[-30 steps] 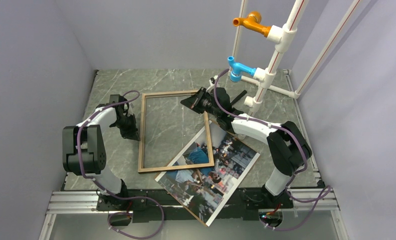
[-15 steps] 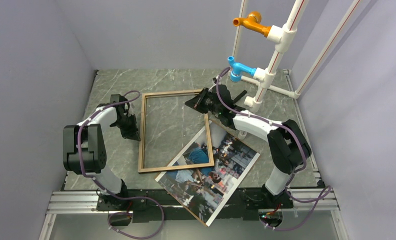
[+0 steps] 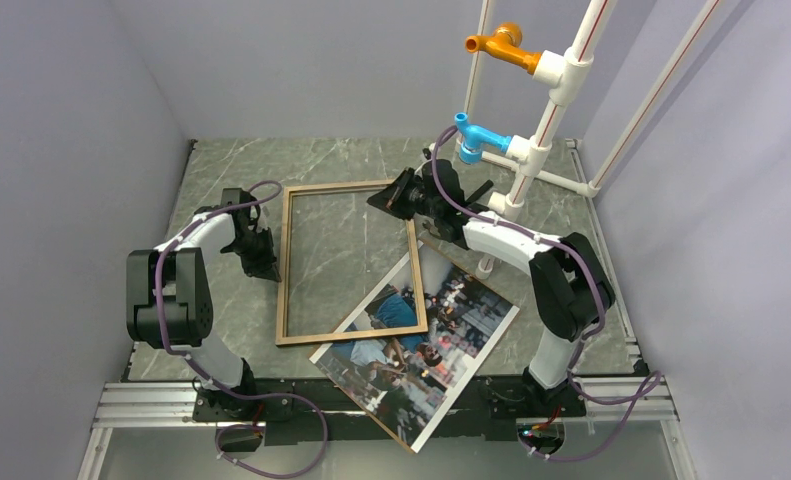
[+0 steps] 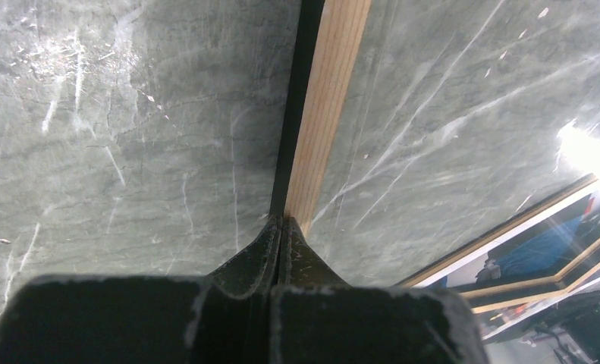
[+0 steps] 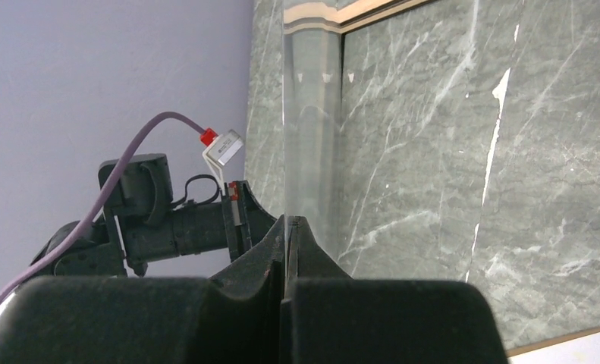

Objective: Put the photo into the frame
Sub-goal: Place the photo frame item in the photo frame.

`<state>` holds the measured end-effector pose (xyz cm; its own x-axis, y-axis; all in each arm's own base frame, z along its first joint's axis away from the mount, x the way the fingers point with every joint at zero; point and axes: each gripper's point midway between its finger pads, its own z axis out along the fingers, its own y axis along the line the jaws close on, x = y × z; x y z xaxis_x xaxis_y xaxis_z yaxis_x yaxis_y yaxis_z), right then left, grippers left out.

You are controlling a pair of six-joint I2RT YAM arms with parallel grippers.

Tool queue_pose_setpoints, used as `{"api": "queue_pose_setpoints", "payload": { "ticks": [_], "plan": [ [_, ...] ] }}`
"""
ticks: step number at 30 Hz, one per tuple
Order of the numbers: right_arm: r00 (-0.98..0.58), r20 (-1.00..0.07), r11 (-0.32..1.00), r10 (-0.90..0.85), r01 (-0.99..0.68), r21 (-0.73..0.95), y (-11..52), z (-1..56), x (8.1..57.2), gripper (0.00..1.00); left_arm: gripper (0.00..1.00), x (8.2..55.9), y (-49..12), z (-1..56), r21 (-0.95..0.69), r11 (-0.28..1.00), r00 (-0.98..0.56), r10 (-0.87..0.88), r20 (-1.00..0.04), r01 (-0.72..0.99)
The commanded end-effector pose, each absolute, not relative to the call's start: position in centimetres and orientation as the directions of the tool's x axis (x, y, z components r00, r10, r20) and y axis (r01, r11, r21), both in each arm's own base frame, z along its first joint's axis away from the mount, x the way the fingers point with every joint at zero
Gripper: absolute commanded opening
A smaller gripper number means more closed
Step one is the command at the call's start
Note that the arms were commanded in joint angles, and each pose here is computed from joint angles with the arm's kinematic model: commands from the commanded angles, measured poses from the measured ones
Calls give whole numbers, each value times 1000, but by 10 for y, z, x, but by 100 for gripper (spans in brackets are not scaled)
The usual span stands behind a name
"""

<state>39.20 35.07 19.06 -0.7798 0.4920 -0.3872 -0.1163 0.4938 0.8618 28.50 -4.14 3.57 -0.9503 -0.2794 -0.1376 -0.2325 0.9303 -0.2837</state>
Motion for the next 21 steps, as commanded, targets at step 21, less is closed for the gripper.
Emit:
{"api": "queue_pose_setpoints", "payload": {
  "ticks": [21],
  "plan": [
    [-773, -290, 344, 565, -98, 934, 365, 217, 392, 0, 0, 286, -46, 35, -276, 940, -960, -244, -134, -200]
  ]
}}
